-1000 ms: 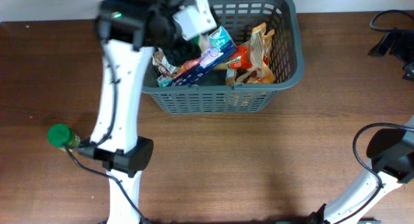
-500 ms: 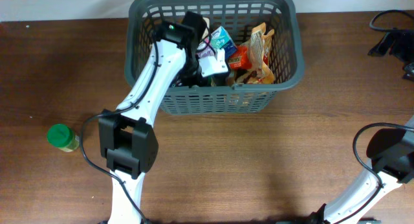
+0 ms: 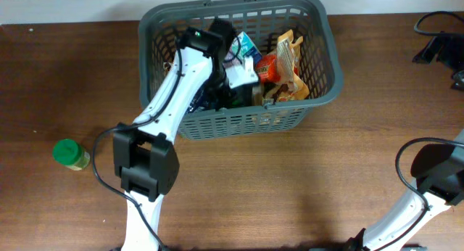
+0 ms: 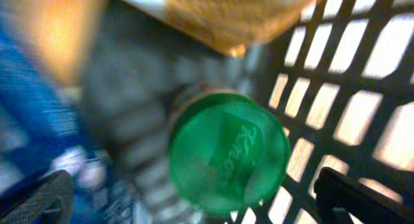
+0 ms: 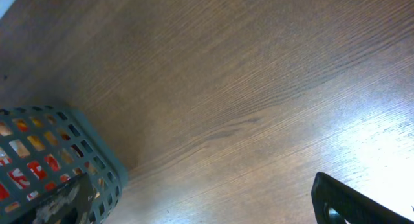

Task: Pack container
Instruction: 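Lower the jar into the basket, release it, withdraw left gripper, then lower the left gripper onto the second green-lidded seasoning jar and grasp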

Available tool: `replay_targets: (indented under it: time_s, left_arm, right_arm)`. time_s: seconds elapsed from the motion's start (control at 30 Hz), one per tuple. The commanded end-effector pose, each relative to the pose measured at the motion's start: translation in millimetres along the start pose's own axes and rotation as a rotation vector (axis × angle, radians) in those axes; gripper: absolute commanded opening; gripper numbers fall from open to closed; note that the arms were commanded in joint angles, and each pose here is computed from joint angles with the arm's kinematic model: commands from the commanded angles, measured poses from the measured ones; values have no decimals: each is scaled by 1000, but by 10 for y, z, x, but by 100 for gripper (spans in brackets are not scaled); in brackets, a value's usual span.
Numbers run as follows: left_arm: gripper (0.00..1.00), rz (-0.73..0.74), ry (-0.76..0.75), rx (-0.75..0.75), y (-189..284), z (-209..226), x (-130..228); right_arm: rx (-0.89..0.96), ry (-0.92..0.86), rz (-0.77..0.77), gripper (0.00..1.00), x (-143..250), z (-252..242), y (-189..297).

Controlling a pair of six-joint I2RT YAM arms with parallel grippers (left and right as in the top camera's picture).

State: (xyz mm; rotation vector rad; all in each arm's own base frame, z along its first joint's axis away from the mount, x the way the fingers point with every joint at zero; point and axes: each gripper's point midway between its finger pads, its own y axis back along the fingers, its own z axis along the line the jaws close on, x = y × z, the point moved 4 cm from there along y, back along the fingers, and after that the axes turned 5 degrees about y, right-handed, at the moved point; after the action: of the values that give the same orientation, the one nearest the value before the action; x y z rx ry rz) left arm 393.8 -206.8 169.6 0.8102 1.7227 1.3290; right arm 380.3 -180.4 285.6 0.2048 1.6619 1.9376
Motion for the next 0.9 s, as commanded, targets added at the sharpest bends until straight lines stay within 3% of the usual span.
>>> replay_targets:
  time_s: [0.0, 0.13, 0.23, 0.37, 0.4, 0.47, 0.57, 0.73, 0.87]
  left_arm:
    - [99, -208, 97, -185, 1010, 10, -147]
    - [99, -342, 131, -292, 1743, -68, -10]
    - [99, -392, 240, -435, 2225, 16, 320]
    - [99, -377, 623, -619, 2604, 362, 1018]
    - [99, -366, 847, -629, 2655, 509, 1399]
    - [99, -319, 1100, -599, 2600, 633, 1862]
    - [99, -223, 1316, -555, 2454, 774, 2436]
    - [99, -80, 1553, -440, 1977, 950, 3252]
    - [99, -74, 1658, -249, 1327, 1008, 3698]
  right_arm:
    - [-12, -8, 8, 99, 9, 6, -9]
    - [-12, -8, 8, 99, 9, 6, -9]
    - [-12, -8, 8, 99, 9, 6, -9]
    - [-12, -8, 8, 99, 9, 6, -9]
    - [-12, -8, 8, 99, 9, 7, -9]
    - [-12, -8, 8, 99, 9, 7, -9]
    - [-12, -8, 5, 99, 3, 7, -9]
    - [-12, -6, 1, 99, -7, 7, -9]
    - [-13, -6, -3, 99, -14, 7, -9]
